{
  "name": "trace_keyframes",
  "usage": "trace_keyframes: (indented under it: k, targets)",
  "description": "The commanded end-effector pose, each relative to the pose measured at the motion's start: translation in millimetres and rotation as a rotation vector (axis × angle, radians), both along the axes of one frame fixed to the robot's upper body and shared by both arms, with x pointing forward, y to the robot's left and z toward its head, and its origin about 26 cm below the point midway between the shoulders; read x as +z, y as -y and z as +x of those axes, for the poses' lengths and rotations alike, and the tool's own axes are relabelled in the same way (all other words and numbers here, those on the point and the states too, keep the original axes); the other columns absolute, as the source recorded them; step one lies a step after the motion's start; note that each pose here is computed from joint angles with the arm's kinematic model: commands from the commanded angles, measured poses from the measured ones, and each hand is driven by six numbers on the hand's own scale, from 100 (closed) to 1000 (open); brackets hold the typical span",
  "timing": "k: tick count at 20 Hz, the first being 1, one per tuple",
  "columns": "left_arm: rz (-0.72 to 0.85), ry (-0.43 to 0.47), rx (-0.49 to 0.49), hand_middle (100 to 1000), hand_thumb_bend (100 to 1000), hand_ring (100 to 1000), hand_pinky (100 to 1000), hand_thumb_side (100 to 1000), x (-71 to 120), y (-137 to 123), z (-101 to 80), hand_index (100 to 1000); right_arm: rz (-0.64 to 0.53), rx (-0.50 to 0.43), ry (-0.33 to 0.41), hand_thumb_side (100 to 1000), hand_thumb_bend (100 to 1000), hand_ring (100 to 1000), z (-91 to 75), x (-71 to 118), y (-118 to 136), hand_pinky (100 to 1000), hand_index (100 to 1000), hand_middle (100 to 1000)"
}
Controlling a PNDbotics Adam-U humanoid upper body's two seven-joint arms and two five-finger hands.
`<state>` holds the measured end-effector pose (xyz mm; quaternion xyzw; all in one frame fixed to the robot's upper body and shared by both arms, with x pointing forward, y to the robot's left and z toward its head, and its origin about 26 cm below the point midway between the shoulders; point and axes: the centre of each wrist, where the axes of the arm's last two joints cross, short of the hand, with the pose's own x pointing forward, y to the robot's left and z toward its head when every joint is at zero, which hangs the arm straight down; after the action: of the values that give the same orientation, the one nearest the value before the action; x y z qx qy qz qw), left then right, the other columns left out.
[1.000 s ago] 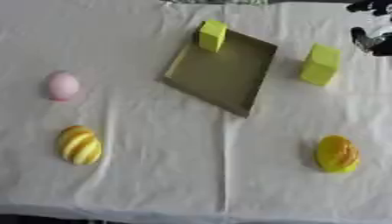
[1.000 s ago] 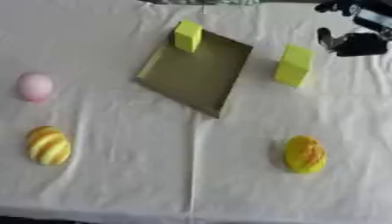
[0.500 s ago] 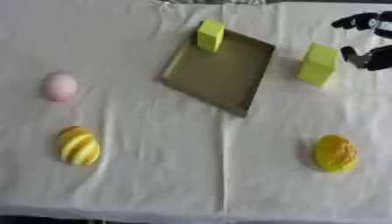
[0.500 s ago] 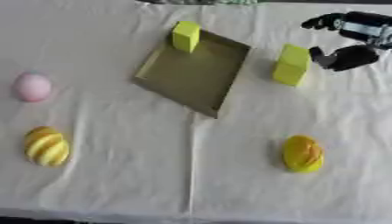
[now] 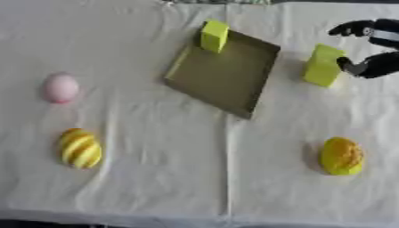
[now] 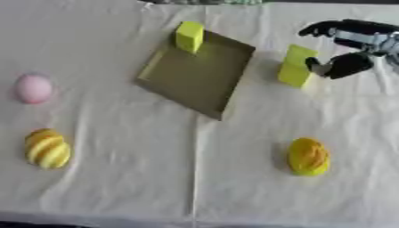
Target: Pick up objects on the table and place them in the box.
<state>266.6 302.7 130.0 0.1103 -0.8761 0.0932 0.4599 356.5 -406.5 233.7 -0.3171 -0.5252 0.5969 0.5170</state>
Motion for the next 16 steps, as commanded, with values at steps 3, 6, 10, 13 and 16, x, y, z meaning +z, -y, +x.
trace_keyframes:
  k: [3, 6, 10, 13, 16]
  targets:
    - [0.015, 0.017, -0.010, 659, 100, 713, 810, 706, 7.6, -1.5, -1.7, 751, -0.039, -0.003, 0.013, 100, 274, 1000, 0.2, 12.0, 2.4, 1000, 1000, 1000]
    - [0.011, 0.014, -0.013, 659, 100, 712, 810, 708, 7.0, -1.0, -1.9, 751, -0.037, -0.004, 0.014, 100, 347, 1000, 1.5, 11.2, 1.2, 1000, 1000, 997]
    - [0.008, 0.013, -0.014, 658, 100, 712, 810, 709, 6.8, -1.1, -2.0, 751, -0.035, -0.009, 0.026, 100, 345, 1000, 3.0, 10.1, 0.0, 1000, 1000, 999]
    - [0.007, 0.011, -0.014, 657, 100, 712, 811, 710, 6.6, -1.0, -2.1, 750, -0.031, -0.023, 0.034, 100, 306, 1000, 3.3, 9.2, 1.2, 1000, 1000, 998]
    - [0.006, 0.011, -0.016, 656, 100, 712, 811, 710, 6.5, -0.7, -2.0, 750, -0.036, -0.044, 0.050, 100, 304, 1000, 3.5, 8.4, 3.1, 1000, 1000, 995]
